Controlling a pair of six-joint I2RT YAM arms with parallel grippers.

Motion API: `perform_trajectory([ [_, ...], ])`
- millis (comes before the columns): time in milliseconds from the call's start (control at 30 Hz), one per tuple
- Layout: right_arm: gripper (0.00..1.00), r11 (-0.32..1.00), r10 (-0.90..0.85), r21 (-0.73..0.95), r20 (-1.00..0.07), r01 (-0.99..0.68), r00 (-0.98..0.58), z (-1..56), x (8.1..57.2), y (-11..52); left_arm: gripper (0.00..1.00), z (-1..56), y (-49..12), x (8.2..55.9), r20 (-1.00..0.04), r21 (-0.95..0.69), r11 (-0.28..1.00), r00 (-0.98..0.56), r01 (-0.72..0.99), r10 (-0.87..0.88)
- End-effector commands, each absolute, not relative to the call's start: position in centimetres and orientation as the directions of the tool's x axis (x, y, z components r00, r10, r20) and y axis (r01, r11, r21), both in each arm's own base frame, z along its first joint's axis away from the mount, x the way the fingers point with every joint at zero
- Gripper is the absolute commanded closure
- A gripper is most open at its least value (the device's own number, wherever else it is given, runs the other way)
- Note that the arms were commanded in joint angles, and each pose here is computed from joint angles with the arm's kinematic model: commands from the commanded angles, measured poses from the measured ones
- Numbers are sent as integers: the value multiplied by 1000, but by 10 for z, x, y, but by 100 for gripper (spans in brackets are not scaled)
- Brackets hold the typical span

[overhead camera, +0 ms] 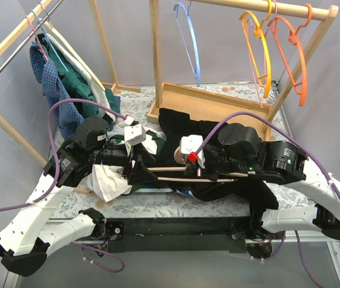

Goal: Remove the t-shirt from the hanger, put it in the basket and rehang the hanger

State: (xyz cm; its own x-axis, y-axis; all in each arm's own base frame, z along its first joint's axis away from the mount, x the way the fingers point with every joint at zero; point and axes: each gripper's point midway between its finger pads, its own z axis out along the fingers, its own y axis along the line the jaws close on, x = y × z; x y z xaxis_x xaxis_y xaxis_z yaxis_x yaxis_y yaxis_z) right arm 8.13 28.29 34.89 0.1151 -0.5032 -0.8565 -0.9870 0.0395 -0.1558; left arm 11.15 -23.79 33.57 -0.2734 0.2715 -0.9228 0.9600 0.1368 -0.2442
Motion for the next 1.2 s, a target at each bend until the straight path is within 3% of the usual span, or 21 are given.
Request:
perform_trajectory([
  [0,99,23,-437,-178,-887,-984,150,377,78,284,36,327,-229,111,-919,-231,187,-277,955,280],
  [167,99,36,-431,-182,-890,-983,149,383,76,275,41,323,-224,117,-919,-212,238,-276,948,282],
  [333,99,52,-415,-181,-898,-982,143,388,74,265,58,320,-222,118,-914,-212,256,-284,943,289],
  [400,99,58,-411,-183,-900,-981,143,388,73,261,61,320,-221,119,-913,-210,268,-287,940,290],
  [500,99,70,-419,-182,-898,-981,137,386,73,256,75,321,-219,120,-910,-209,285,-293,935,292],
  [533,99,73,-421,-181,-897,-981,134,386,73,255,84,322,-218,120,-911,-207,288,-291,935,292],
  [567,99,77,-418,-182,-899,-980,134,387,73,254,100,322,-218,121,-911,-208,290,-293,934,290],
  [1000,99,139,-397,-197,-909,-971,127,389,80,248,100,329,-217,124,-920,-184,310,-274,933,279],
  [1133,99,233,-358,-225,-924,-946,131,397,94,243,100,337,-212,134,-934,-146,369,-251,918,254],
  [1167,76,250,-353,-231,-926,-940,133,399,97,241,100,338,-210,138,-937,-135,394,-246,909,249],
])
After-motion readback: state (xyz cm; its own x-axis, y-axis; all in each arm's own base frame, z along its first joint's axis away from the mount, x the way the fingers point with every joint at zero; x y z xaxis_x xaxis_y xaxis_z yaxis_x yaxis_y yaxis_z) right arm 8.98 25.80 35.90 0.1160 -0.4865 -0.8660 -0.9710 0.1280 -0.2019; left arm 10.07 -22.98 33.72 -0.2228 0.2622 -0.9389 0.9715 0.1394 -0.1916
